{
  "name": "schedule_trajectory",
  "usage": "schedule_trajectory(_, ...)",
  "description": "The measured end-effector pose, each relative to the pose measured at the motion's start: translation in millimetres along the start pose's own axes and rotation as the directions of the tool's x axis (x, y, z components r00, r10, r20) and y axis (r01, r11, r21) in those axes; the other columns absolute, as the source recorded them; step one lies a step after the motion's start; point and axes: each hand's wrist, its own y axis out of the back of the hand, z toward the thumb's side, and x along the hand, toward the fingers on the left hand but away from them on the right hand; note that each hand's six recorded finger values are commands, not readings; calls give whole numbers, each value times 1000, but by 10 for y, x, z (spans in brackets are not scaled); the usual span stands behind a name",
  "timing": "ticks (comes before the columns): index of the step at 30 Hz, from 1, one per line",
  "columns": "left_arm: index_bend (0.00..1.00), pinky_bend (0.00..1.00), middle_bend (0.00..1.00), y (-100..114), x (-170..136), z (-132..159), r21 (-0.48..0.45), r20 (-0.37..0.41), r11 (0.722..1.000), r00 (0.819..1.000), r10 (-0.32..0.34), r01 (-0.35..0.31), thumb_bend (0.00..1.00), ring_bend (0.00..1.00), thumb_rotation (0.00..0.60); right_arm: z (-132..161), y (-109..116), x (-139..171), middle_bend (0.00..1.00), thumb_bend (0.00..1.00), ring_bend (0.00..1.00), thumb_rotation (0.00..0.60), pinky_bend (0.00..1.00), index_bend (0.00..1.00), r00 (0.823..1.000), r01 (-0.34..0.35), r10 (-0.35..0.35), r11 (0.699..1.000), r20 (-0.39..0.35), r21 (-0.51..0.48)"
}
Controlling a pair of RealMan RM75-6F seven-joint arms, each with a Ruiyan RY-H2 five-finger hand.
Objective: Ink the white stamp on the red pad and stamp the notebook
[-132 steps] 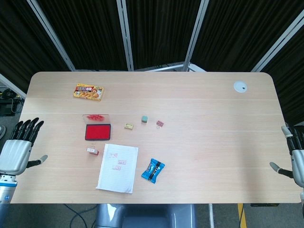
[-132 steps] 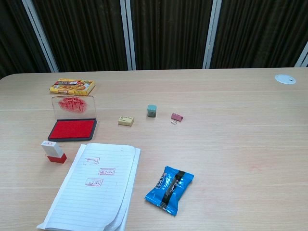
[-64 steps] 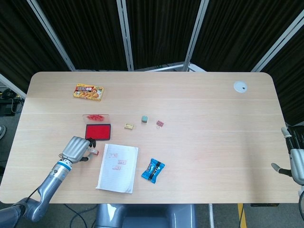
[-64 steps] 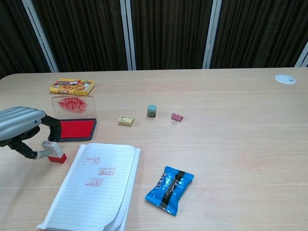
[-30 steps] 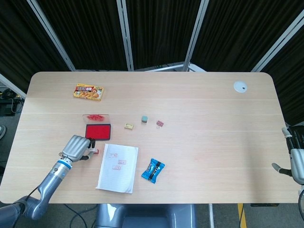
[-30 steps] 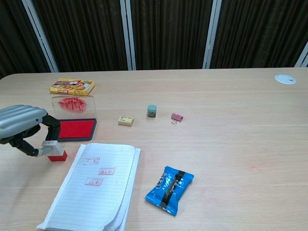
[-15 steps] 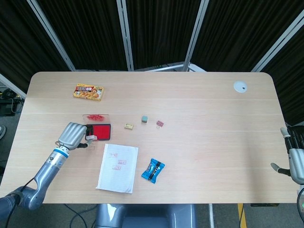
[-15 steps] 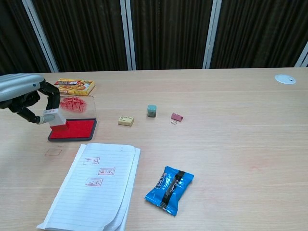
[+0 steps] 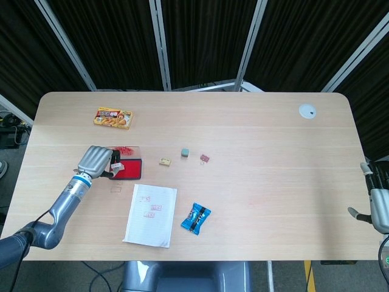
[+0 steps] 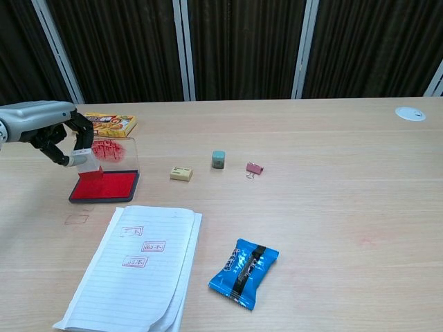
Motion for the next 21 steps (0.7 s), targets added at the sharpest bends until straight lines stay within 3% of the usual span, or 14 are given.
schedule_trajectory(9,570,877,554,-122,112,-71,-45,-19,998,999,-34,33,394,856,600,-3,-9,3,0,0,0,600,0,0,1000,2,-2,1000,1,10)
schedule_trajectory(21,578,877,557,-274,160,-92,-16,-20,998,998,-53,53,398,856,600,-19,-38,-7,0,0,0,600,0,0,1000,-4,4,1000,8,22)
